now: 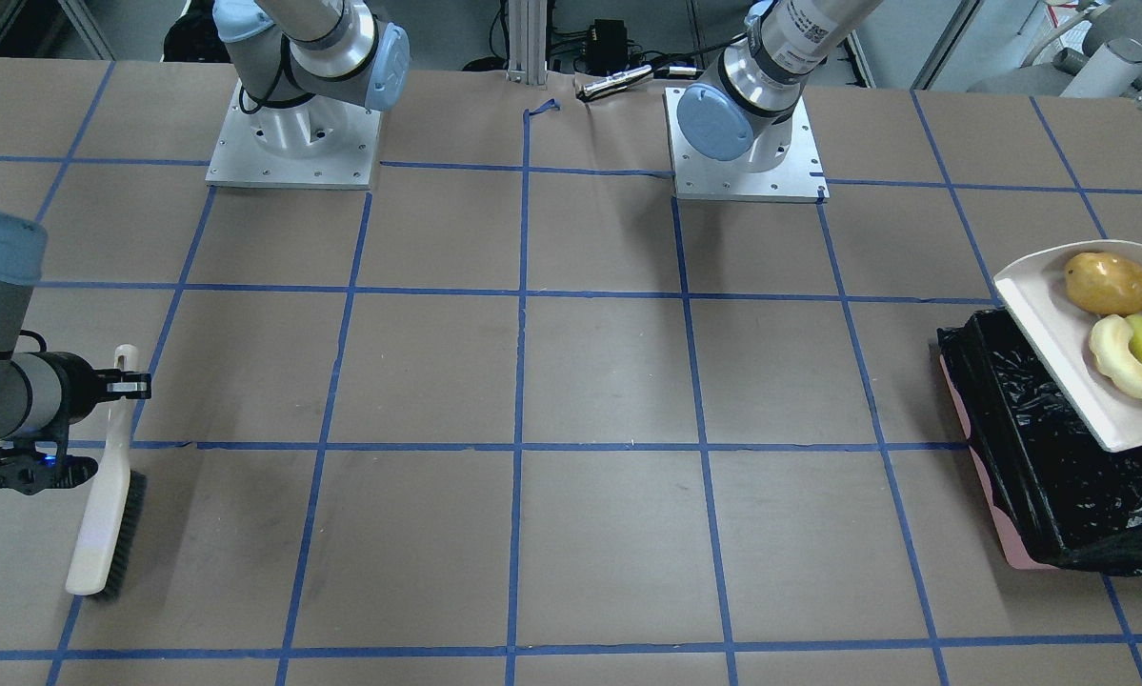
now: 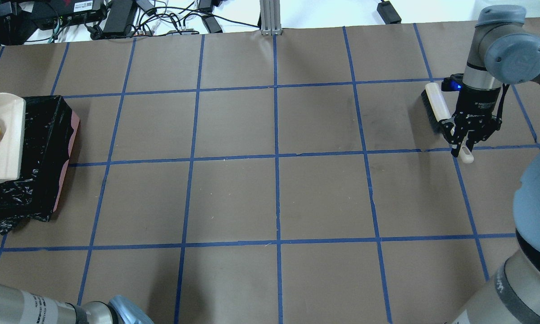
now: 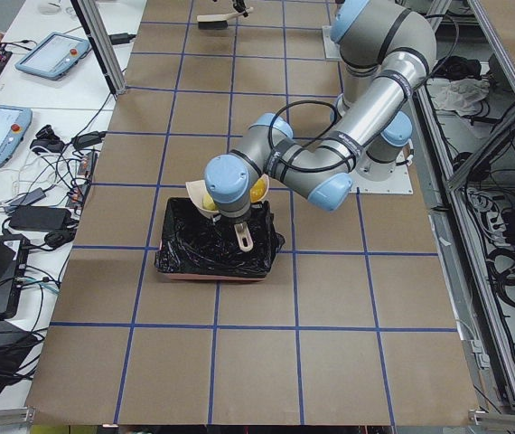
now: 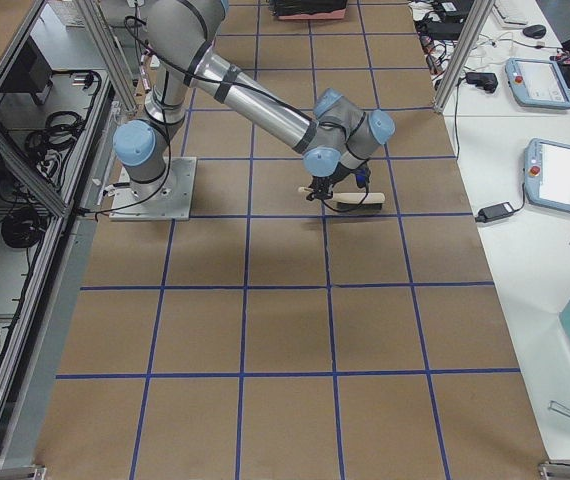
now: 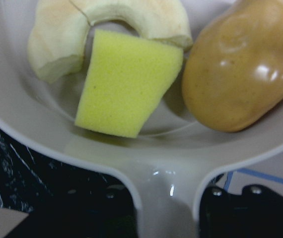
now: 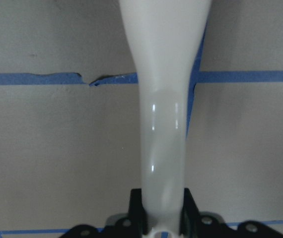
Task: Sweep and dump trash into bin
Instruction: 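Lift the loaded dustpan with the left gripper and swing it over the bin, then tilt the dustpan with the left gripper to dump the items into the bin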
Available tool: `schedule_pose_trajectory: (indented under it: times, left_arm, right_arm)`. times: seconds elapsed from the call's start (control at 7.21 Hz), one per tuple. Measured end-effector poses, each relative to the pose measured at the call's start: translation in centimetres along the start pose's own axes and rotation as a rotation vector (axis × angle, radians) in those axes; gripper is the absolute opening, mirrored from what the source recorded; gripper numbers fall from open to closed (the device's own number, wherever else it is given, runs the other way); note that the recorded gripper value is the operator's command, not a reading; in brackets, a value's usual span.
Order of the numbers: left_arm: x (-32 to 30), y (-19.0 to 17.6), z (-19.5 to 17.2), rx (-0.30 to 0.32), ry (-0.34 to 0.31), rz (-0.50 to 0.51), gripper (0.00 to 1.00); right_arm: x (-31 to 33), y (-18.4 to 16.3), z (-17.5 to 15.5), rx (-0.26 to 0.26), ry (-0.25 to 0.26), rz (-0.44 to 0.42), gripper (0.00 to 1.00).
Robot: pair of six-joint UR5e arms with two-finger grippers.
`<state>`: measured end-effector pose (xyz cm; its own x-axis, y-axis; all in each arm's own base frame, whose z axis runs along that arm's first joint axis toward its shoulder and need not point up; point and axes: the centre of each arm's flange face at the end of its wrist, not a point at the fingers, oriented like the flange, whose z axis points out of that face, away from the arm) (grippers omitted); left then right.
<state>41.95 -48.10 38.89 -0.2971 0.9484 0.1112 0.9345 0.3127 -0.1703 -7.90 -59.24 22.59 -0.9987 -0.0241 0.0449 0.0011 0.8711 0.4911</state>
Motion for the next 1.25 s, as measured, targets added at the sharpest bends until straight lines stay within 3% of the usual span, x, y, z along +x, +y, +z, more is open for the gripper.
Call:
schedule_pose_trajectory:
  times: [0.42,0.83,0.97,1.25]
  left_arm:
    - [1.3,5.3,0.3,-0.078,0.013,-0.043,0.00]
    - [1.2,7.5,2.0,-0.151,0.078,-0.062,0.00]
    - [1.2,7.7,2.2,-0.185,0.104,-0.059,0.00]
    - [1.2,7.9,2.2,-0.241,0.142,-0.052,0.00]
  right_arm:
    - [0.3,0.0,0.0,0.007,0.001,0.004,0.00]
    - [0.6,-0.1,0.1,0.008,-0.007,0.008,0.02]
    - [0.6,-0.2,0.2,0.008,-0.008,0.009,0.19]
    - [0.7,-0.6,0.5,0.011,-0.006,0.009,0.25]
